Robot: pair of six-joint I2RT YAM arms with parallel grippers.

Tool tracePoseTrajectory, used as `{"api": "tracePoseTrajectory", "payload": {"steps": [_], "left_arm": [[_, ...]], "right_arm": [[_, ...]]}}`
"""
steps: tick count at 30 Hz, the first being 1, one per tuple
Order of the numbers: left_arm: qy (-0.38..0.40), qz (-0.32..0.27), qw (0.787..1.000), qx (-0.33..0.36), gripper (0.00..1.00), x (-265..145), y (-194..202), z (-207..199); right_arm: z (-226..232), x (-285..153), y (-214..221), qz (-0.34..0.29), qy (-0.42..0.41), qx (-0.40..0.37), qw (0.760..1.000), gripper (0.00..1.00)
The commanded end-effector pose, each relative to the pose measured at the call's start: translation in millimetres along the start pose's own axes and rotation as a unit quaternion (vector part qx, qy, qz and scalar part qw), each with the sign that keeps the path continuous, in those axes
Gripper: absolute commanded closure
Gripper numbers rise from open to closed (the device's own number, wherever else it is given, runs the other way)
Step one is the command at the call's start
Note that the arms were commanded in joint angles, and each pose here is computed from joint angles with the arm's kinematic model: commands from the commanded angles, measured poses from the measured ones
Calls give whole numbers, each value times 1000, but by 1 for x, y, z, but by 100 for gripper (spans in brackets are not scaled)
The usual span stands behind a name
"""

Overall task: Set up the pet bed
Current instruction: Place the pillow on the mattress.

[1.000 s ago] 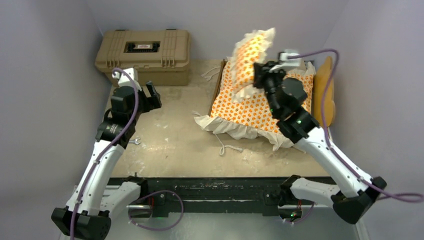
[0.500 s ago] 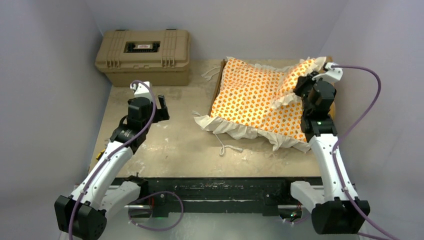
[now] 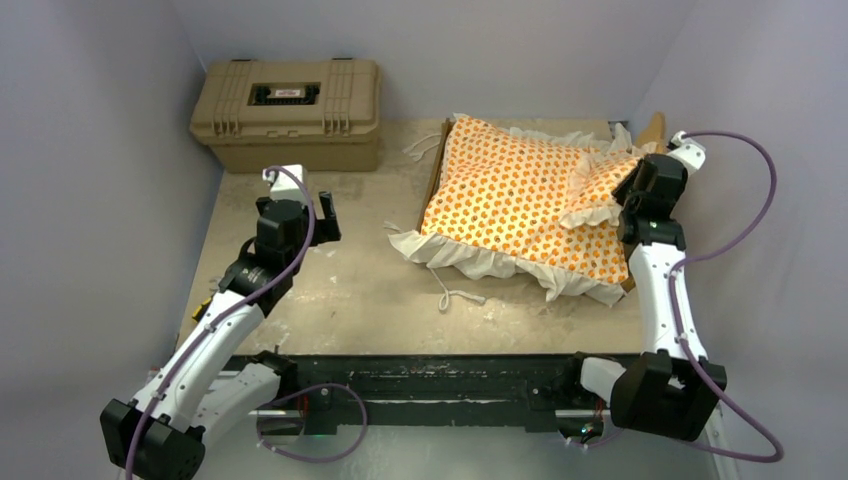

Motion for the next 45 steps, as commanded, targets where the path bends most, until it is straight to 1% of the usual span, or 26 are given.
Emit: {"api": "tracePoseTrajectory", "payload": {"steps": [1,6,8,9,12,16,17,22,28,30,33,36,39,41,42,45], "left_arm": [[-4,-20,1000,4,16,-2,-4,0],[-6,-20,1000,5,16,-2,-3,1],[-7,-20,1000,6,16,-2,-3,1],[-8,-20,1000,6,16,-2,-3,1],[-11,-19,1000,7,16,-1,-2,1],[-14,-20,1000,7,16,-2,-2,2],[-14,-20,1000,8,16,-2,-2,2],[-11,-19,1000,7,16,-2,-2,2],[-12,-22,1000,8,16,-4,-2,3],[-13,-22,1000,8,16,-4,-2,3],[-11,-20,1000,7,16,-4,-2,2],[-6,-19,1000,5,16,-3,-2,1],[-5,-19,1000,3,15,-7,-10,0],[-8,-23,1000,1,15,-12,-19,0],[-10,-27,1000,-1,15,-15,-24,1],[-17,-41,999,-4,14,-28,-40,4]], "right_arm": [[-4,-21,-58,-84,60,-37,994,39],[14,-39,-92,-103,59,-57,991,31],[24,-39,-91,-97,55,-70,991,30],[30,-38,-88,-89,39,-75,992,29],[45,-26,-66,-37,-12,-77,996,30],[46,-5,-17,32,-36,-63,997,30],[44,0,-8,41,-35,-60,997,30],[29,22,23,56,7,-48,997,29],[31,34,33,68,1,-28,997,29],[31,30,27,61,1,-22,998,29],[35,16,4,30,-10,-12,999,29],[39,-4,-22,-4,-36,-2,999,28],[39,-30,-48,-52,-62,4,997,24],[38,-51,-63,-86,-82,10,993,3],[35,-62,-69,-101,-89,12,991,1],[27,-94,-83,-140,-102,10,985,1]]}}
Point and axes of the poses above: each gripper's point midway between its finger pads, its own x axis out along the fingers, its own z axis along the line the jaws close on, y = z × x, the point moved 9 cm from there along -x, back along the fingers
